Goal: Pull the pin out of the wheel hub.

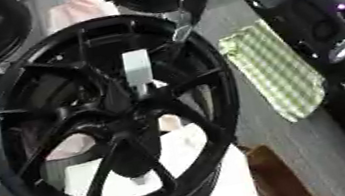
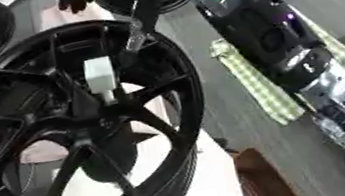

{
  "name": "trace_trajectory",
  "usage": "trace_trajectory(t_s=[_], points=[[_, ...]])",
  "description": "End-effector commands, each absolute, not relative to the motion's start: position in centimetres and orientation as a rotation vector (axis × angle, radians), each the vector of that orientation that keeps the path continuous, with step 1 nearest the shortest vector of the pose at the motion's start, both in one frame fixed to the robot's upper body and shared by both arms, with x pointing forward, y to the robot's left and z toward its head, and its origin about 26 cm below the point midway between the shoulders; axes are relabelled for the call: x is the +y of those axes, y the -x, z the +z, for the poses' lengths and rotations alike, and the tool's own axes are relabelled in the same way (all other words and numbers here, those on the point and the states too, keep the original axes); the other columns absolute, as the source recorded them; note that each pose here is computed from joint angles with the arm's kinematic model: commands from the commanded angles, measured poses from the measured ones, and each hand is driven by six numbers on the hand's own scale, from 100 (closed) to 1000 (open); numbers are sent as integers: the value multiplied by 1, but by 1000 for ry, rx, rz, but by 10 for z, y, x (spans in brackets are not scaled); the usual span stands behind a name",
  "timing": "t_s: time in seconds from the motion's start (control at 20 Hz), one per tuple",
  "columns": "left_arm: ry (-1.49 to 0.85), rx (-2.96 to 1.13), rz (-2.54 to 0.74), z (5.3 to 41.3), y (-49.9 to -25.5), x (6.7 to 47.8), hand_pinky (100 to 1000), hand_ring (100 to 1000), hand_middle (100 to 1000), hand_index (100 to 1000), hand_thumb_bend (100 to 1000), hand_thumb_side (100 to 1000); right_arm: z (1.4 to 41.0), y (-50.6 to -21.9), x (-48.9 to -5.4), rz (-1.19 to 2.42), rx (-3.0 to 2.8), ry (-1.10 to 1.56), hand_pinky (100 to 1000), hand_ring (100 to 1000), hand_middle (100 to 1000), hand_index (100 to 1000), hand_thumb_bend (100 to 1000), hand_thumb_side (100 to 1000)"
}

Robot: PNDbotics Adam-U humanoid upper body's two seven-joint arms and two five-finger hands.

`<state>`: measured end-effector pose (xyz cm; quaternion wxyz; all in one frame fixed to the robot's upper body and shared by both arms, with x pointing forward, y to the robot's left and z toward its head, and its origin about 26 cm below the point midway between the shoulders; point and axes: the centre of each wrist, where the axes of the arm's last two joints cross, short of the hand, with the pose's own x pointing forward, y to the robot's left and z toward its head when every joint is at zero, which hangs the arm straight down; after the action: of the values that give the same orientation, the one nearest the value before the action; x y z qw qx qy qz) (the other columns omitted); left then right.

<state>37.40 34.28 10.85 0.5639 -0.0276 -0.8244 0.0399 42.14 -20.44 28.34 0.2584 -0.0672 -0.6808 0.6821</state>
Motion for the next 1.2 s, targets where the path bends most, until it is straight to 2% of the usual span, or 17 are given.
trace_trajectory(t_s=[0.05, 0.7, 0.8, 0.85, 0.9, 1.2], points=[[31, -1967, 75, 122, -374, 352, 762, 722, 556, 749, 150, 745, 296, -414, -207, 1845, -1817, 236, 724, 720, 656, 807, 842, 240], [30, -1964, 71, 123, -374, 352, 762, 722, 555, 746, 152, 748, 278, -415, -203, 1781, -1763, 314, 716, 708, 639, 788, 836, 234], [31, -1964, 70, 123, -375, 351, 762, 722, 555, 745, 152, 748, 275, -416, -203, 1773, -1764, 329, 716, 707, 637, 786, 745, 152], [31, -1964, 71, 123, -375, 351, 762, 722, 555, 745, 153, 749, 274, -416, -203, 1765, -1764, 342, 715, 706, 636, 784, 696, 220], [31, -1963, 72, 123, -375, 351, 762, 722, 555, 745, 152, 750, 273, -416, -203, 1754, -1767, 355, 714, 704, 634, 781, 697, 234], [31, -1962, 70, 123, -375, 351, 762, 722, 555, 745, 154, 752, 264, -417, -199, 1730, -1758, 357, 702, 692, 620, 776, 674, 254]])
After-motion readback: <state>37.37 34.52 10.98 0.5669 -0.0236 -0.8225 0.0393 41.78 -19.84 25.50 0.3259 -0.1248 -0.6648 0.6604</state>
